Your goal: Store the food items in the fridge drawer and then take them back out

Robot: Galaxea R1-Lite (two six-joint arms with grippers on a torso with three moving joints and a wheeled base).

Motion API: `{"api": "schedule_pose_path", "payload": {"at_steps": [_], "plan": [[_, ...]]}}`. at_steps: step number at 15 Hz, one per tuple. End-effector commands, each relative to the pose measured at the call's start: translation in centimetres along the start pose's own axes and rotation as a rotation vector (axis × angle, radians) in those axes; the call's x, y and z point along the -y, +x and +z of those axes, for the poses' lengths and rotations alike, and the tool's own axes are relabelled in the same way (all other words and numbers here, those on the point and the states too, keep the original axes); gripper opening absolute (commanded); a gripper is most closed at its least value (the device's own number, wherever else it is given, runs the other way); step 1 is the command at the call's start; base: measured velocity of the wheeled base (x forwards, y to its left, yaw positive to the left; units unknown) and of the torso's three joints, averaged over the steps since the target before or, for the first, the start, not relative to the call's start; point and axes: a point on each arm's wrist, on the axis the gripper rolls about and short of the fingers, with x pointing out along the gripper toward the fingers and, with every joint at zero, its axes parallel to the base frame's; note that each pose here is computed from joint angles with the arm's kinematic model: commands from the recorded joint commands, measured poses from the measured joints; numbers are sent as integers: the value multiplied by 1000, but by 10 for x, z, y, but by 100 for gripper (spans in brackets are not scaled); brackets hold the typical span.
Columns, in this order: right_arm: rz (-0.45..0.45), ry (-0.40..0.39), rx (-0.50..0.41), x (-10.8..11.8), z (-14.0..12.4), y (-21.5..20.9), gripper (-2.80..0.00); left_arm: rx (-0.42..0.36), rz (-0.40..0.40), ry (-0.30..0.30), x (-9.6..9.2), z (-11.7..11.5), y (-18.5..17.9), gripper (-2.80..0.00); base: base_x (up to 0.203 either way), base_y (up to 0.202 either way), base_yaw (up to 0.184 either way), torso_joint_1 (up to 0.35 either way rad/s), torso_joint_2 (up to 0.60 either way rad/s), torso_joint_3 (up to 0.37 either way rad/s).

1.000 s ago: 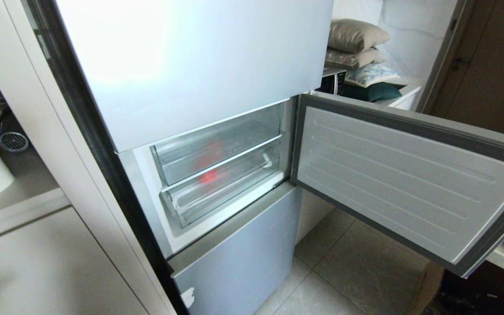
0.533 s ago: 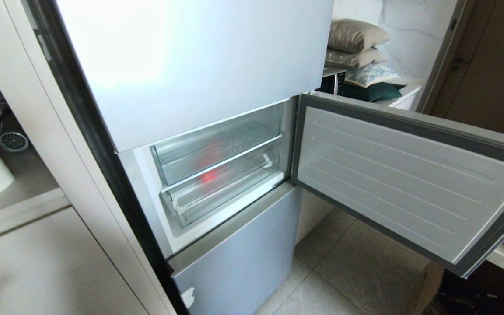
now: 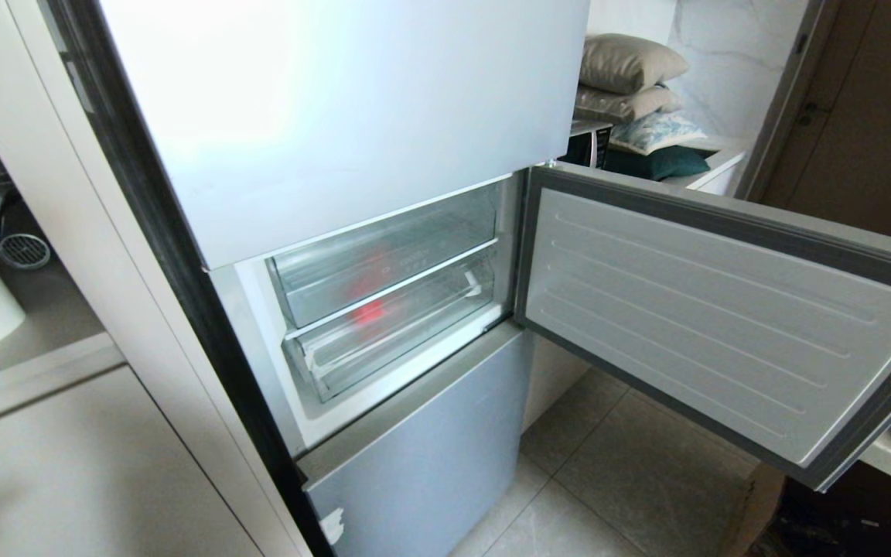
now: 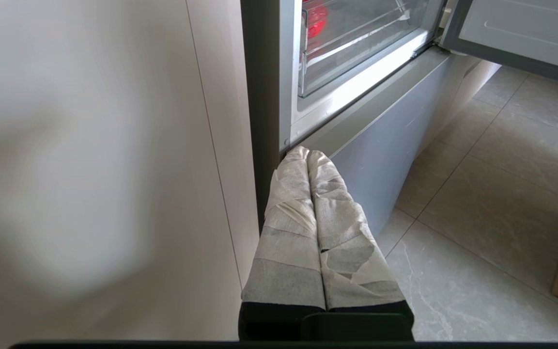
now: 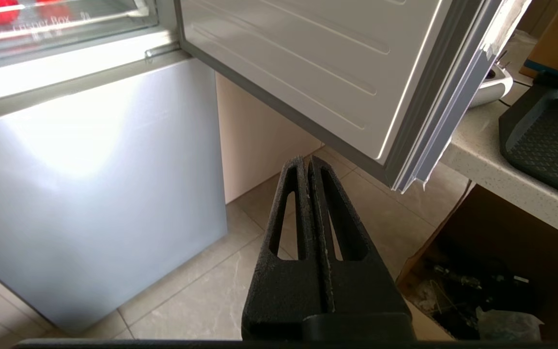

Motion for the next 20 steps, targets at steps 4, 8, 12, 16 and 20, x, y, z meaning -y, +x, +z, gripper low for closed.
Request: {"api": "schedule_pose_path", "payload": {"at_steps": [4,8,12,16,20], "plan": [[0,3,9,0,0,-1,-280,0,1,0,0,0,0,-280,0,0,0,-48,93,53],[0,3,9,0,0,-1,-280,0,1,0,0,0,0,-280,0,0,0,-146,317,162],[-1,18,10,0,0,-1,-280,0,1,0,0,0,0,-280,0,0,0,-154,336,178],[-1,23,10,0,0,-1,-280,0,1,0,0,0,0,-280,0,0,0,-172,361,191],[-1,23,10,0,0,-1,-280,0,1,0,0,0,0,-280,0,0,0,-221,470,251]]}}
